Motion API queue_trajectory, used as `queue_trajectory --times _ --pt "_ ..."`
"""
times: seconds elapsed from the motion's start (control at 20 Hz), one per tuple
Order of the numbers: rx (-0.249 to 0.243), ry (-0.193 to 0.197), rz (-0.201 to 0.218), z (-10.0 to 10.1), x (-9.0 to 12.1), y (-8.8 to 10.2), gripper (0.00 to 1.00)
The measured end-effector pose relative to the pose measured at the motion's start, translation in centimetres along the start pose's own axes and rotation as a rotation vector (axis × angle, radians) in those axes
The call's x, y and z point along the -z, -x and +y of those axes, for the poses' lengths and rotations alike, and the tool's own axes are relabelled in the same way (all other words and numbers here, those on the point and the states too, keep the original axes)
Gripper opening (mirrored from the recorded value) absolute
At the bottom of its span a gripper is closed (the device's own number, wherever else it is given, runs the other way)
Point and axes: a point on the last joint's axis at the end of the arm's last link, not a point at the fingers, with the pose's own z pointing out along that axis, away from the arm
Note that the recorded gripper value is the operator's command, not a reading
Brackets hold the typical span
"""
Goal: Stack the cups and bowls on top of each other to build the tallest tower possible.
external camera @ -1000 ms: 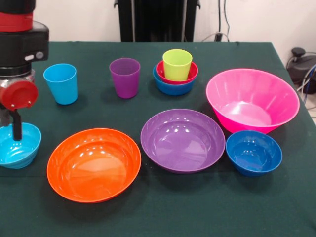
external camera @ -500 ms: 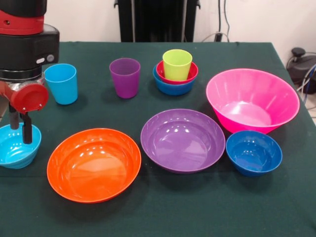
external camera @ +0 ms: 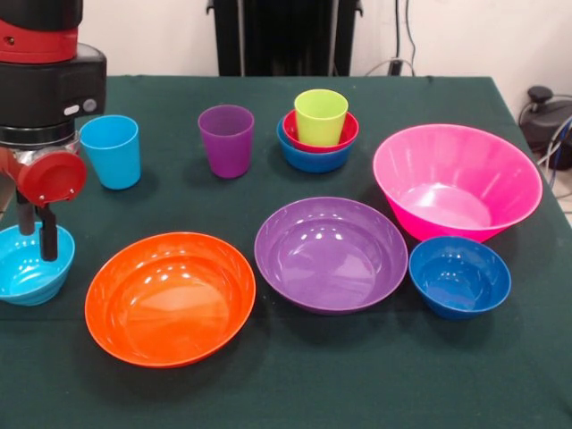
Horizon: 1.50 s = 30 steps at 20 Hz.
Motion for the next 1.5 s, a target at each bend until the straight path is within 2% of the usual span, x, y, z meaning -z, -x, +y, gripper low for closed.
queue_trajectory --times 0.45,0.8,1.5 --pt "0.011 -0.022 0.021 -0.4 -1.4 -1.4 1.0" --pt "0.023 -0.028 0.029 0.1 -2.3 -2.2 1.0" --pt "0.024 -0.022 0.017 0.4 -3.3 -1.6 1.0"
